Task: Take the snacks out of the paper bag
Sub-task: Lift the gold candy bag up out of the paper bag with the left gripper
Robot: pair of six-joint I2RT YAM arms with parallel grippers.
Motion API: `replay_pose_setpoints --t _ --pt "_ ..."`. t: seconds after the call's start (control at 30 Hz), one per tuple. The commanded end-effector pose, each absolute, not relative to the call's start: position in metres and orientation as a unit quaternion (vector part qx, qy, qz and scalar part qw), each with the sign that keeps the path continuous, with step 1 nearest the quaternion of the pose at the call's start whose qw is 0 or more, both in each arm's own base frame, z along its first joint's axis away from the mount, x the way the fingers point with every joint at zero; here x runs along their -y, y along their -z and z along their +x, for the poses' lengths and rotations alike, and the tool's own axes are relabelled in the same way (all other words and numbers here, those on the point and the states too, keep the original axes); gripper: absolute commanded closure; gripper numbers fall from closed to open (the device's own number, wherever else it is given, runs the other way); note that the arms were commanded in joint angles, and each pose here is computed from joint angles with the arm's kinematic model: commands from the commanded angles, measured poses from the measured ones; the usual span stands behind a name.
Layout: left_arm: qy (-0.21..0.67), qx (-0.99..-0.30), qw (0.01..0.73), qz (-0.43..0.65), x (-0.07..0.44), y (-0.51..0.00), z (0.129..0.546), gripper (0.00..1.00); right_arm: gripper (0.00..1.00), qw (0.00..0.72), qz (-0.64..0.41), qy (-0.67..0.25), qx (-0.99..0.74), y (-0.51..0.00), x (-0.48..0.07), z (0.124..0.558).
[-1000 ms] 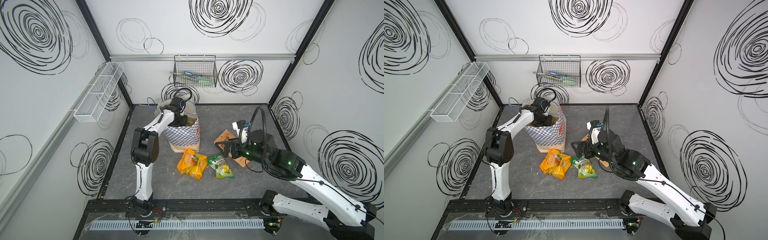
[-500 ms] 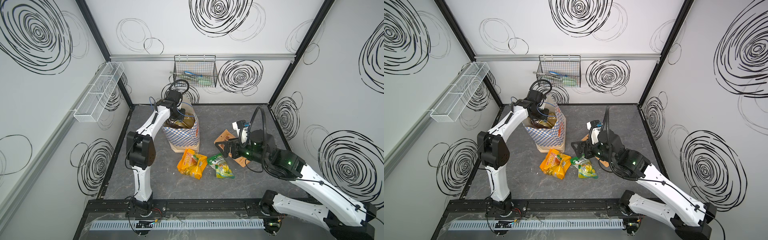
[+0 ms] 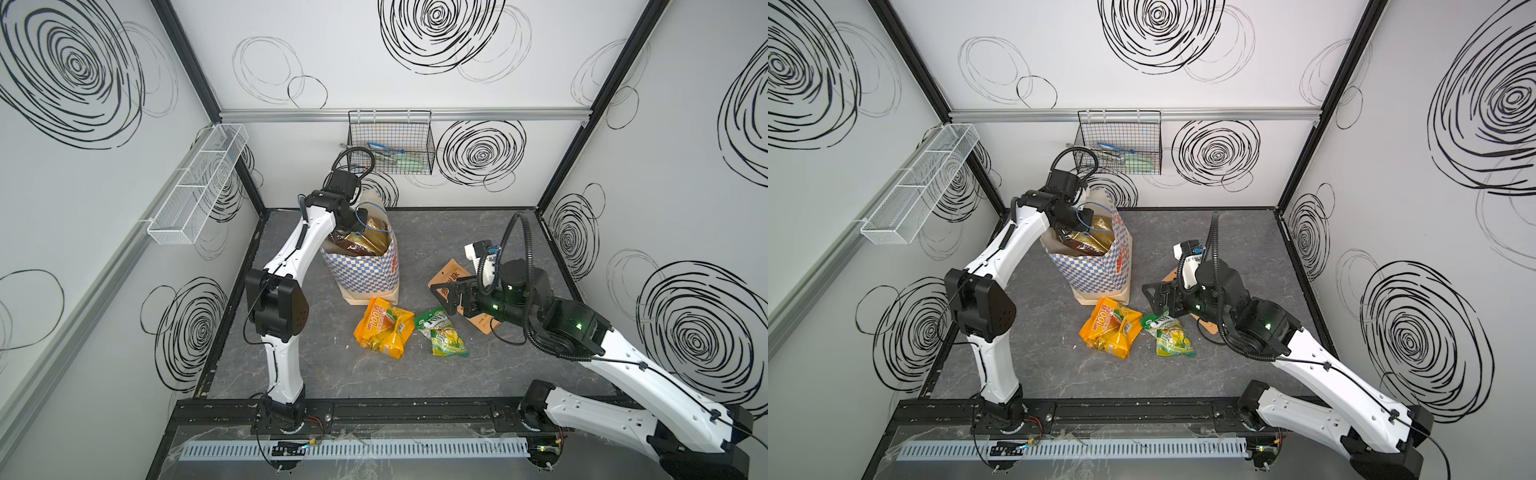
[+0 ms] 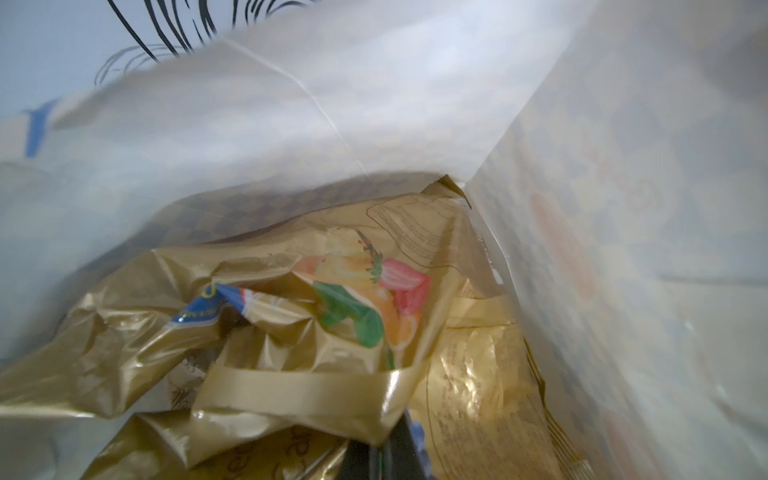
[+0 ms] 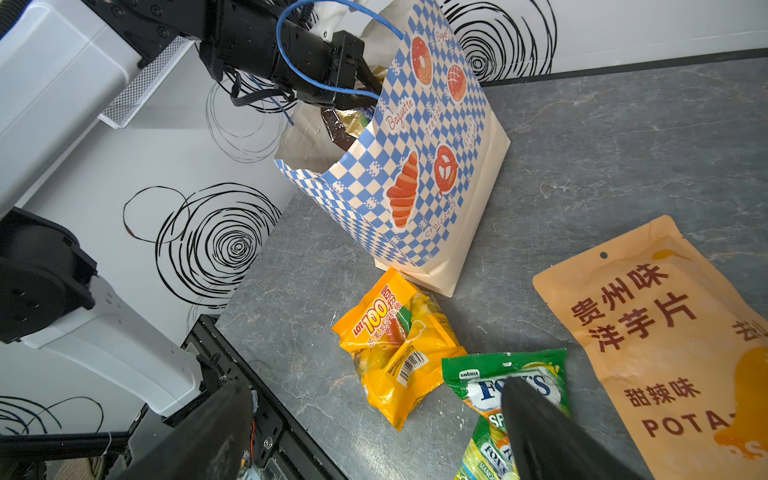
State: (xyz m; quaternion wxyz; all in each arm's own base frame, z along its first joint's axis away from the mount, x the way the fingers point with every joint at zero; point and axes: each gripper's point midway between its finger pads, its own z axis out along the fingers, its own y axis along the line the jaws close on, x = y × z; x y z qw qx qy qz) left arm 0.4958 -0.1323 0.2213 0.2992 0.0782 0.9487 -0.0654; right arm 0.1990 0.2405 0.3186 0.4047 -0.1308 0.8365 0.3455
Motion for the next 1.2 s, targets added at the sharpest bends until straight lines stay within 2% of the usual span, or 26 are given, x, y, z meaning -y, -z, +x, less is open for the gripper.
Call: replay_pose_setpoints --t 0.0,0.57,0.93,1.17 --pt "0.072 -0.901 0.421 0.074 0.125 -0.319 0.504 1.00 0.03 0.411 -0.130 -0.349 -0.832 -0.321 -0.242 0.200" --pt "0.025 -0.876 0.478 0.058 0.100 -0.383 0.490 1.00 0.03 0.418 -0.132 -0.357 -0.825 -0.333 -0.246 0.202" --pt "0.018 -0.841 0.539 0.044 0.086 -0.448 0.467 1.00 0.03 0.434 -0.132 -0.375 -0.808 -0.362 -0.246 0.200" --pt "-0.010 -0.810 0.586 0.026 0.068 -0.493 0.447 1.00 0.03 0.439 -0.128 -0.369 -0.809 -0.362 -0.242 0.201"
